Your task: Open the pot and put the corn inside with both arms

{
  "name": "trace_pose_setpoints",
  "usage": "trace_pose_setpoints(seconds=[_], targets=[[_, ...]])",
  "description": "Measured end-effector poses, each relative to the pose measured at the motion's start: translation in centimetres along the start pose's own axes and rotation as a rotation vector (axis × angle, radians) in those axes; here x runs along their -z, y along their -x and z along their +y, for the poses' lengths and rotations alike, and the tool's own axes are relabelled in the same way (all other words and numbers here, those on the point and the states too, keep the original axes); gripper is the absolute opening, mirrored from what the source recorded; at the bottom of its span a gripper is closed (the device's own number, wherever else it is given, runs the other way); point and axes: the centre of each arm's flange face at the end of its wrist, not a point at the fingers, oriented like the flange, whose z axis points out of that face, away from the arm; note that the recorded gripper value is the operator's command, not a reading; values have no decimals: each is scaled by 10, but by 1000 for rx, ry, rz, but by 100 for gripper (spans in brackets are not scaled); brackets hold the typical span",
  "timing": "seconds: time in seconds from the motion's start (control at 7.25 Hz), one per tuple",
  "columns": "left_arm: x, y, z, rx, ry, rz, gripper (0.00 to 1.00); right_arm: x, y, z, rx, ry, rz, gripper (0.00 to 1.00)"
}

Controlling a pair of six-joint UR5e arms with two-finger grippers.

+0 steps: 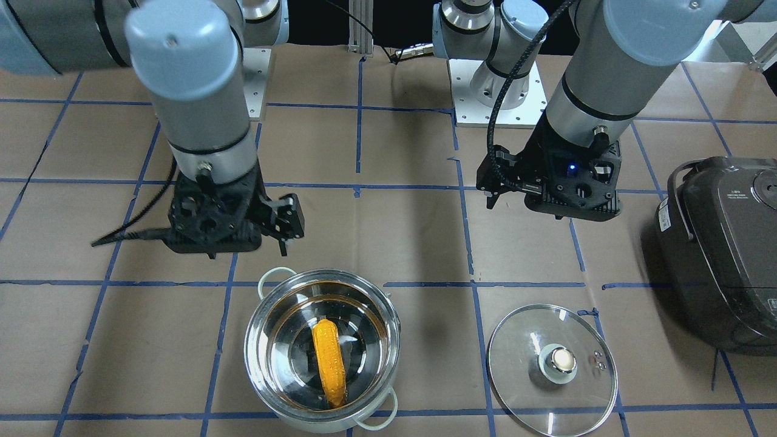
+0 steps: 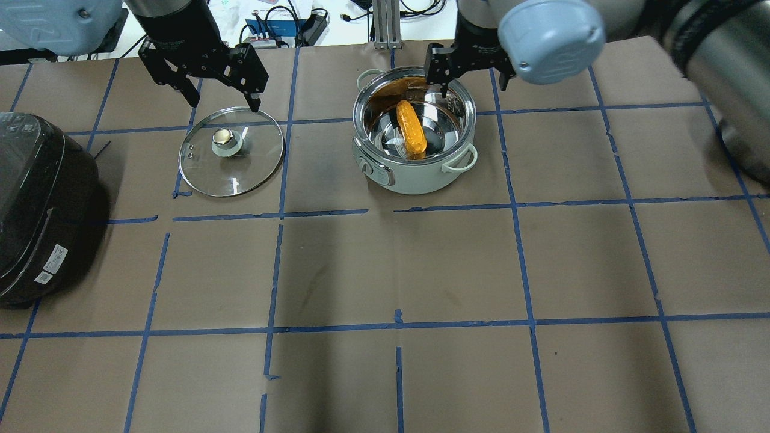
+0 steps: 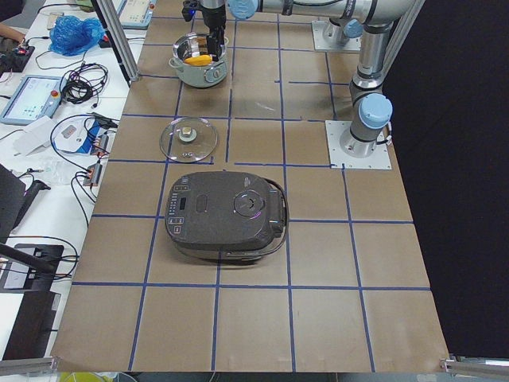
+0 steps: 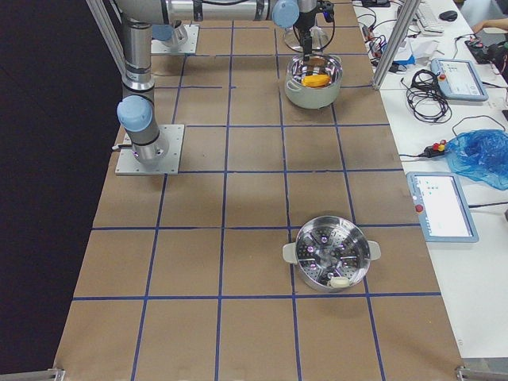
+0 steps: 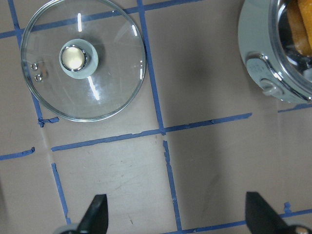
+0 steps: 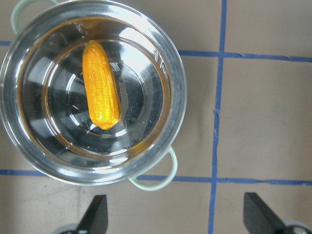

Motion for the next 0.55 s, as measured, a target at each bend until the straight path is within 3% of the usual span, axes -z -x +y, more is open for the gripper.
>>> trace_pose_setpoints(seconds=[0.28,0.55], targets=[[4,-6,14,-5,0,-4,100,28,-26,42,-31,40,3,92],[6,-7,37,-3,-1,-5,100,36,-30,56,-35,68,-20,93]])
